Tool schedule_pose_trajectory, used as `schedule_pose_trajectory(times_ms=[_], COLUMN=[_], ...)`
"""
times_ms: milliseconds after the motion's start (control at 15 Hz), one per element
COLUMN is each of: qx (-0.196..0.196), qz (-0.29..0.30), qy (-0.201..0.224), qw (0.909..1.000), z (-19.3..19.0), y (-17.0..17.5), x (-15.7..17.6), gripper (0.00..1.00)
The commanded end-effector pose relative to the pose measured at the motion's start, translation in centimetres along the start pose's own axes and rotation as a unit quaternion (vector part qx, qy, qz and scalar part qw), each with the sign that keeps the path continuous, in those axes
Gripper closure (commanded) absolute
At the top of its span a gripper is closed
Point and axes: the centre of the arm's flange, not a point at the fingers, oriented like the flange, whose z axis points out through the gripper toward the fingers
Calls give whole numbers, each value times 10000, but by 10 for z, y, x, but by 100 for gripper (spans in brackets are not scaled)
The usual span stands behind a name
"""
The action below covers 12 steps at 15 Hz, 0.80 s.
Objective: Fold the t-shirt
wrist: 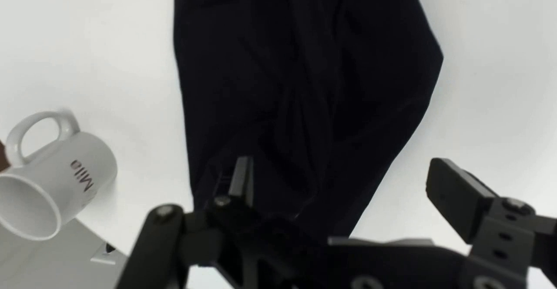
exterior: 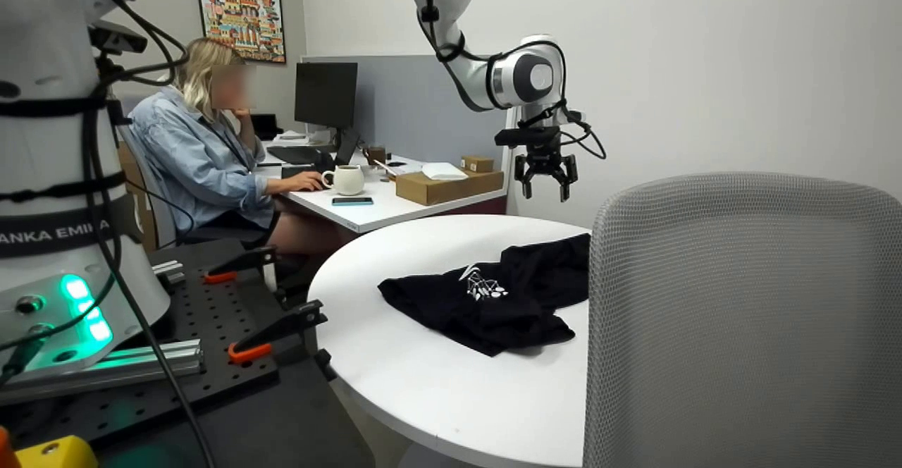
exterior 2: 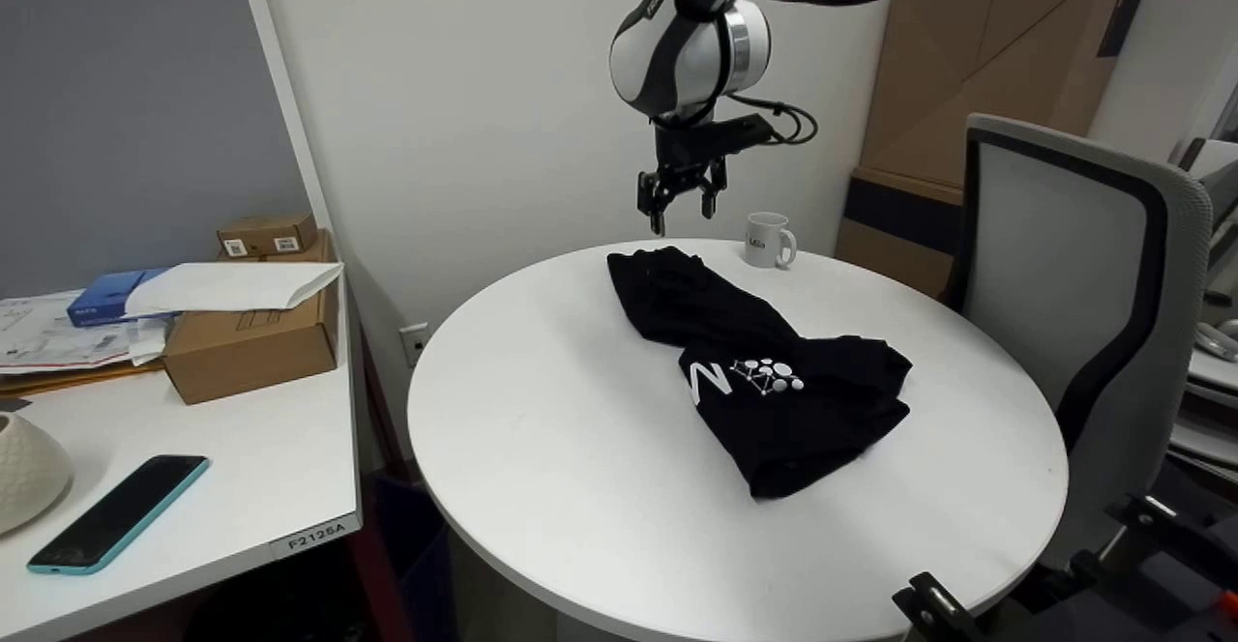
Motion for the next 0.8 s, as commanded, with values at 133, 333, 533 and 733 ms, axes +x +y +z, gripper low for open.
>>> schedule_pose_trajectory(times_ms=[133, 333, 533, 733], qx=[-359, -625, -779, -625], qz=[-432, -672, -702, -632], qy=[-192, -251, -310, -386], qw=[9982, 9955, 9940, 9953], z=[34, 45, 52, 55], y=[-37, -44, -39, -34], x=[-45, -46, -43, -38], gripper=[0, 0, 0, 0])
